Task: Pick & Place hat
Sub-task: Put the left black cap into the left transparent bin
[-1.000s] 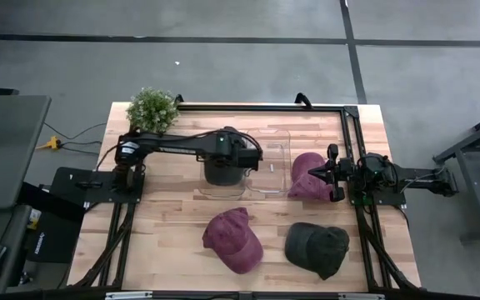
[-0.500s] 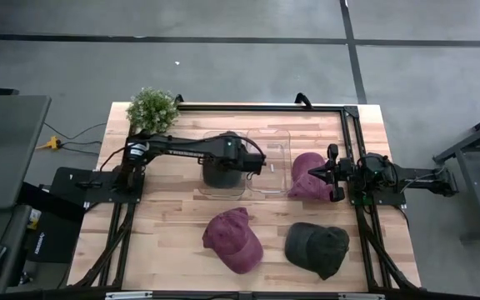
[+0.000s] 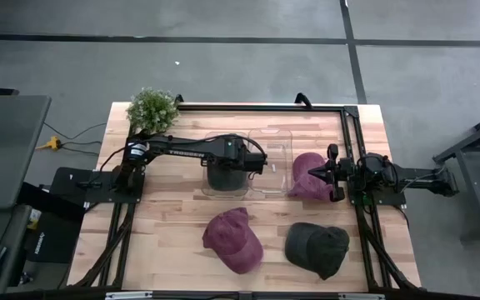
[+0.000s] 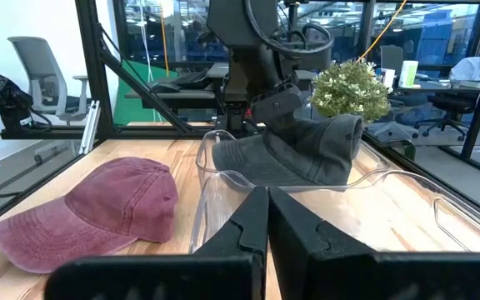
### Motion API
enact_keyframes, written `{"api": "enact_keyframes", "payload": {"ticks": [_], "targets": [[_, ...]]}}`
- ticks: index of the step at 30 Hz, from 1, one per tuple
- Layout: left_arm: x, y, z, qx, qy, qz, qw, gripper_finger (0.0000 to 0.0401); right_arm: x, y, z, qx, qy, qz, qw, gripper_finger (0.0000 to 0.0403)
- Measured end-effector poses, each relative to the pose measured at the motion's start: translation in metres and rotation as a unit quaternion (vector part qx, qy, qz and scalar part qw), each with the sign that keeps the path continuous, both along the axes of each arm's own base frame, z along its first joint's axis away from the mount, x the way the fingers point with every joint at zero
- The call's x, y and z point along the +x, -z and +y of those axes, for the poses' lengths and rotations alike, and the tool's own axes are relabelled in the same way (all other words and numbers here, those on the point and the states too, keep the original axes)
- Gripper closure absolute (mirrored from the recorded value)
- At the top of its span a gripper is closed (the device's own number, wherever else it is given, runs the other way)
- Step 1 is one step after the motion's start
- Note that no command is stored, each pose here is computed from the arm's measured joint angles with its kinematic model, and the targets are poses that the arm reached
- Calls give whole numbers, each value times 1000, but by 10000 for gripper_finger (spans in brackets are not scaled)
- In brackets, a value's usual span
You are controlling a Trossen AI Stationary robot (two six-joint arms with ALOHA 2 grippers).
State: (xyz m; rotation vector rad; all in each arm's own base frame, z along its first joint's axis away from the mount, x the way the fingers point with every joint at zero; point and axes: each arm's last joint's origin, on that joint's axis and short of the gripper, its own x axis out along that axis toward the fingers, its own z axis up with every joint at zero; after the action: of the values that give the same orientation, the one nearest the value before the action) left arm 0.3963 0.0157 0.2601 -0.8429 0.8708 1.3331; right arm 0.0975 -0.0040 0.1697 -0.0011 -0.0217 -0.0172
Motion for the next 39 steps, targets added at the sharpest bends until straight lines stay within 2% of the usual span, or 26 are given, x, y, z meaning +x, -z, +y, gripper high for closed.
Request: {"api": "enact_keyframes", "payload": {"ticks": [18, 23, 27, 36, 39], "targets": [[16, 34, -2, -33, 16, 25, 999, 400, 0, 0, 0, 0, 0, 0, 1000, 394], [17, 29, -2, -40, 18, 13, 999, 391, 0, 0, 0, 0, 0, 0, 1000, 396], [17, 30, -2, -41, 19, 14, 999, 350, 0, 0, 0, 0, 0, 0, 1000, 398], [17, 30, -2, -41, 18, 14, 999, 199, 0, 0, 0, 0, 0, 0, 1000, 396], [17, 30, -2, -41, 20, 15, 999, 161, 0, 0, 0, 0, 0, 0, 1000, 396]]}}
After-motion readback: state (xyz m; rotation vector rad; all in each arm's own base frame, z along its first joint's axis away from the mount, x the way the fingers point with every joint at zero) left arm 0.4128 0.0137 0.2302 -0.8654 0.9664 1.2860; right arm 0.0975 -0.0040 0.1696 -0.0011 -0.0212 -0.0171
